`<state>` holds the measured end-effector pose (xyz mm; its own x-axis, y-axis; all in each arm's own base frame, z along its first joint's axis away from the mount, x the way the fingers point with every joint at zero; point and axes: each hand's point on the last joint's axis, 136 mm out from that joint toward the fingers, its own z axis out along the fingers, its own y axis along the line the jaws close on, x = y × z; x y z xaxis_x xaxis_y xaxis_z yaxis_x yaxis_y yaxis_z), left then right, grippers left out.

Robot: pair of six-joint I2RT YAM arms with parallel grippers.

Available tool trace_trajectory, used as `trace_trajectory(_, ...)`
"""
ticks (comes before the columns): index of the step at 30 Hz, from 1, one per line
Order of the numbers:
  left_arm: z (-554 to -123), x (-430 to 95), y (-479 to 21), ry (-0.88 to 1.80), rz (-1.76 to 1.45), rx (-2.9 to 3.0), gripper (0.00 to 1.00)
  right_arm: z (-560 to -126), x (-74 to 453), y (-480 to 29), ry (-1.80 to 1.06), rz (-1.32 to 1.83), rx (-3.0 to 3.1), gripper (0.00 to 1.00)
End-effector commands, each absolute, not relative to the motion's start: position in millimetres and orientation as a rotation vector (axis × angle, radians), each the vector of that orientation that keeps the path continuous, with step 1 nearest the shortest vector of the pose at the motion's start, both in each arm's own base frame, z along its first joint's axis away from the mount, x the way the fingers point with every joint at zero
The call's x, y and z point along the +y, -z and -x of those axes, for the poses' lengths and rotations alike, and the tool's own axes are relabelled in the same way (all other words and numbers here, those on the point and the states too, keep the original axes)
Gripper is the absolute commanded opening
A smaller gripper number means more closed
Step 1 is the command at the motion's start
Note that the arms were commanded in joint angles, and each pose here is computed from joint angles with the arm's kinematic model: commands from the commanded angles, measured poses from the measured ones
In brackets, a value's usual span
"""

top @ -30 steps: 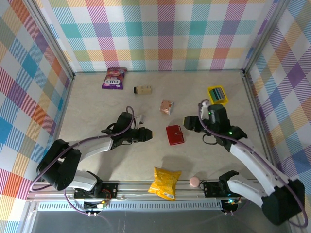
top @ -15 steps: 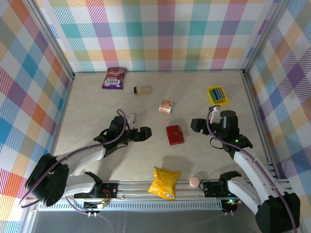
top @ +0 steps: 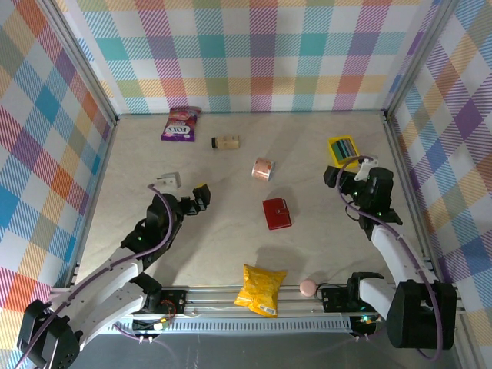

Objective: Put the credit cards into the card holder

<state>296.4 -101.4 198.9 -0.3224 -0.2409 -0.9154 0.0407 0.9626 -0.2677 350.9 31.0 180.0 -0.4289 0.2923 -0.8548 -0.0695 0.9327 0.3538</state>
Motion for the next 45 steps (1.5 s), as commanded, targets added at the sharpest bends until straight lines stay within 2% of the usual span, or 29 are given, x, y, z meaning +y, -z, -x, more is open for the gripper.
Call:
trace_trajectory(1,-302.2,-61.5,-193.0,-0.021,0.124,1.881,1.00,-358.5,23.0,-182.5,-0.319,-0.098,1.911,0.96)
trace_trajectory(11,-328.8,-27.1,-169.4,-0.178,0.176,1.826,1.00,-361.3,20.5,-171.8,-0.218,0.018,1.839,0.95)
trace_trajectory(21,-345.3,-18.6,-129.2,-0.310,0.090,1.861,1.00,-373.1,18.0,-128.8,-0.166,0.045,1.901,0.91)
trace_trajectory(30,-371.0,-20.1,-121.1,-0.232,0.085,1.854,1.00,-396.3,39.3,-99.7,-0.154,0.170,1.939,0.90)
trace_trajectory(39,-392.3,-18.0,-103.7,-0.225,0.067,1.886,1.00,-391.2,42.8,-94.8,-0.170,0.199,1.908,0.94)
trace_trajectory(45,-400.2,-6.0,-88.9,-0.079,0.128,1.951,1.00,-391.4,42.1,-94.3,-0.167,0.195,1.909,0.97)
